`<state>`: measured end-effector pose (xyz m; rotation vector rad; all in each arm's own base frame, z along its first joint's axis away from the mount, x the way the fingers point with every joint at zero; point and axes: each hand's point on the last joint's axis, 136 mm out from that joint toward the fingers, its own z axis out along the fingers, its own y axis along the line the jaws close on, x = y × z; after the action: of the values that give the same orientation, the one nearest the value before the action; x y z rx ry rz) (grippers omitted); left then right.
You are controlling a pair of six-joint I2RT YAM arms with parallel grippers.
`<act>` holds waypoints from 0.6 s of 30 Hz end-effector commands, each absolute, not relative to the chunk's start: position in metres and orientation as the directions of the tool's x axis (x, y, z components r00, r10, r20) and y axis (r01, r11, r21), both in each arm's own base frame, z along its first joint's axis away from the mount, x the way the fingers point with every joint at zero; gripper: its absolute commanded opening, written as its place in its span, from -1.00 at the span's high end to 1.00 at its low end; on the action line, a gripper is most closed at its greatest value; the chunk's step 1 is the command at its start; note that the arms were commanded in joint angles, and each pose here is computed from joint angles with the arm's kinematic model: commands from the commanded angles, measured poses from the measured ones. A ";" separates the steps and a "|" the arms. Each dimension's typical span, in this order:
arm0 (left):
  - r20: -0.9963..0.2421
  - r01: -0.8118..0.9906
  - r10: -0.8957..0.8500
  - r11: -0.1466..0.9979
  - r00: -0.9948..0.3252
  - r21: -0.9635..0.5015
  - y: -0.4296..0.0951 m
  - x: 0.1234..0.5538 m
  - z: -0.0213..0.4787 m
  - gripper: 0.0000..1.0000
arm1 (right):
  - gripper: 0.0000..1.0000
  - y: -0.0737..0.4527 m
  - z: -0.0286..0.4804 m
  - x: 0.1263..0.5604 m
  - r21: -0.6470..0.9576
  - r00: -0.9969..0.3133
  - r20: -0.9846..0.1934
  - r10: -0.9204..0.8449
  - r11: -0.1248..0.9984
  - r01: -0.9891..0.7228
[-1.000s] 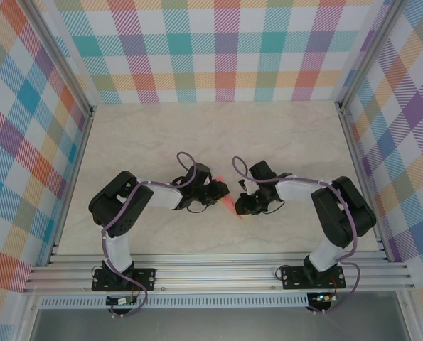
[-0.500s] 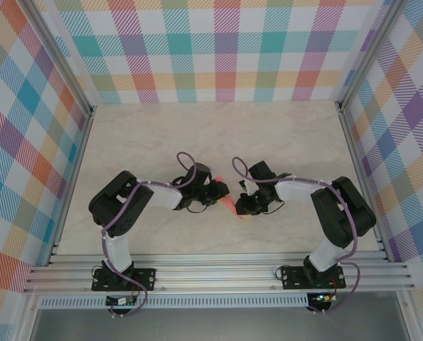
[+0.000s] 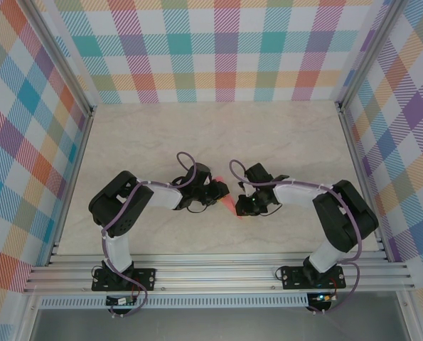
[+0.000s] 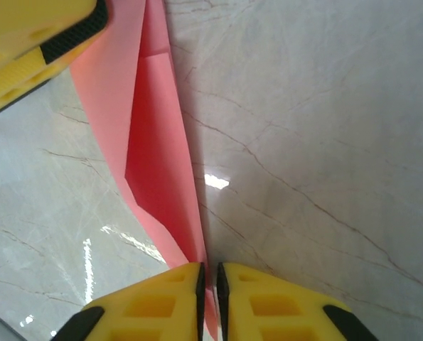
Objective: Fold a paper plane with a square sheet of paper (pick it up from the middle)
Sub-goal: Fold the wing for the fifth time at the center of the table.
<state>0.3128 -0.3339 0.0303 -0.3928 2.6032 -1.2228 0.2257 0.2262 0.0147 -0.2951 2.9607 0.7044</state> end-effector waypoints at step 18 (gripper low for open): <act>-0.064 -0.193 -0.340 0.669 -0.938 -0.718 -0.319 0.306 0.006 0.49 | 0.96 0.283 0.070 0.251 0.736 -0.986 -0.107 -0.128 0.656 -0.165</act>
<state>0.3129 -0.3335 0.0298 -0.3945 2.6067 -1.2275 0.2486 0.2695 0.0618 -0.2304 2.8404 1.1673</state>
